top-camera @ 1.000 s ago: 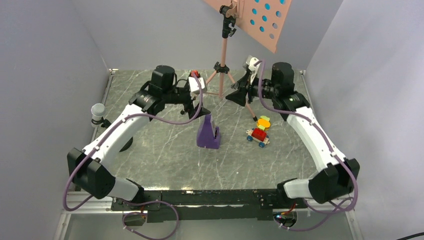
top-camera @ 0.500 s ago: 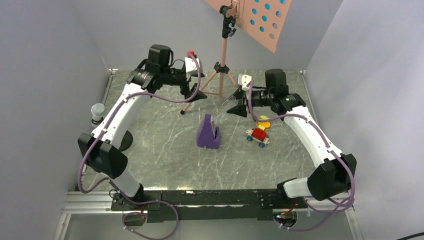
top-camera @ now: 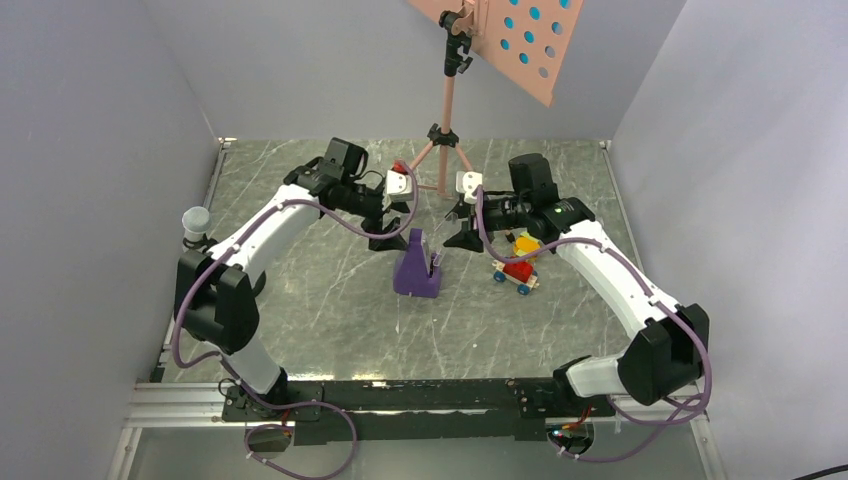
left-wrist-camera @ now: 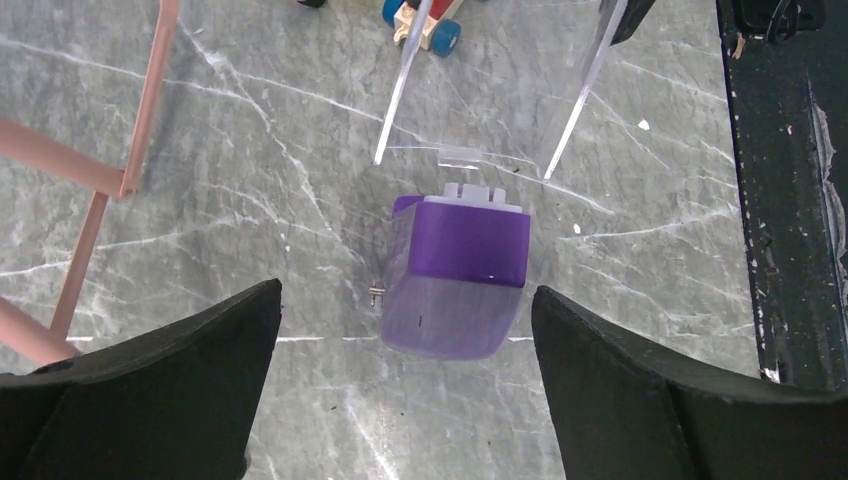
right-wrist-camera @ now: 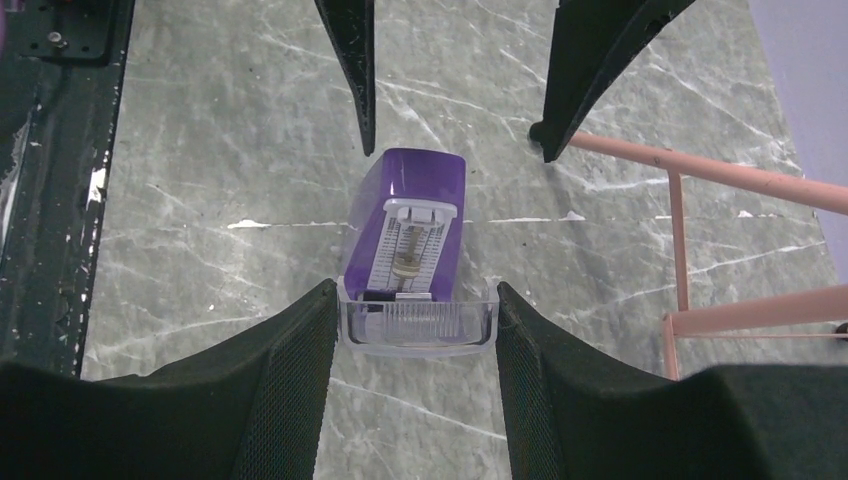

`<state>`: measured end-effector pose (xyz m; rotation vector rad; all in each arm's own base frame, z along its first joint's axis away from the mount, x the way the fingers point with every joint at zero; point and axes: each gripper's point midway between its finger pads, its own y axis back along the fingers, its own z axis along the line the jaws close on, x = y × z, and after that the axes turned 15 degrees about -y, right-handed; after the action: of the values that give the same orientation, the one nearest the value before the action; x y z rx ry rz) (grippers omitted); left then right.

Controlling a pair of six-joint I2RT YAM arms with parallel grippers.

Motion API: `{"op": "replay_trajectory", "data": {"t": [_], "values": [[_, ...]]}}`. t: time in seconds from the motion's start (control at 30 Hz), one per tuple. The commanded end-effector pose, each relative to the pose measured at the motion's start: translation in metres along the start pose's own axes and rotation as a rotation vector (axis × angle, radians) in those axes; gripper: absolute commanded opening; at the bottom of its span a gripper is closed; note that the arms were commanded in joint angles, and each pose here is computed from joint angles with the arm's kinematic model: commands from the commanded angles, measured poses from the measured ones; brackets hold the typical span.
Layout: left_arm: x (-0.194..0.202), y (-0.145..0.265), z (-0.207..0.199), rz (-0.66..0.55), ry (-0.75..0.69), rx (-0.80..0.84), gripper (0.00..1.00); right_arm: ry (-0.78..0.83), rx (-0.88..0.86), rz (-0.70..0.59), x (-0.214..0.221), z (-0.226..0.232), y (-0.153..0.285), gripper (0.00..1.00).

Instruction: Pack up the instrument practice props

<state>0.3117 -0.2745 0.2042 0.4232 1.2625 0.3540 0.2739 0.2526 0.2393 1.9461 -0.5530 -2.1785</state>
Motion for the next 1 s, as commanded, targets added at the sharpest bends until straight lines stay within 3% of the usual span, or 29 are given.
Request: {"op": "replay_trajectory", "data": {"t": [0.0, 0.17, 0.73, 0.97], "values": [[-0.012, -0.010, 0.006, -0.060, -0.084, 0.025, 0.99, 0.023, 0.018, 0.003, -0.002, -0.005, -0.002, 0.00], [-0.010, -0.019, 0.007, -0.073, -0.088, 0.034, 0.98, 0.002, 0.040, 0.031, 0.006, -0.011, -0.004, 0.00], [-0.009, -0.024, 0.001, -0.102, 0.012, 0.047, 0.51, -0.011, 0.071, 0.072, 0.029, -0.013, -0.032, 0.00], [-0.004, -0.024, 0.000, -0.089, -0.012, 0.028, 0.48, -0.009, 0.086, 0.082, 0.031, -0.024, -0.040, 0.00]]}}
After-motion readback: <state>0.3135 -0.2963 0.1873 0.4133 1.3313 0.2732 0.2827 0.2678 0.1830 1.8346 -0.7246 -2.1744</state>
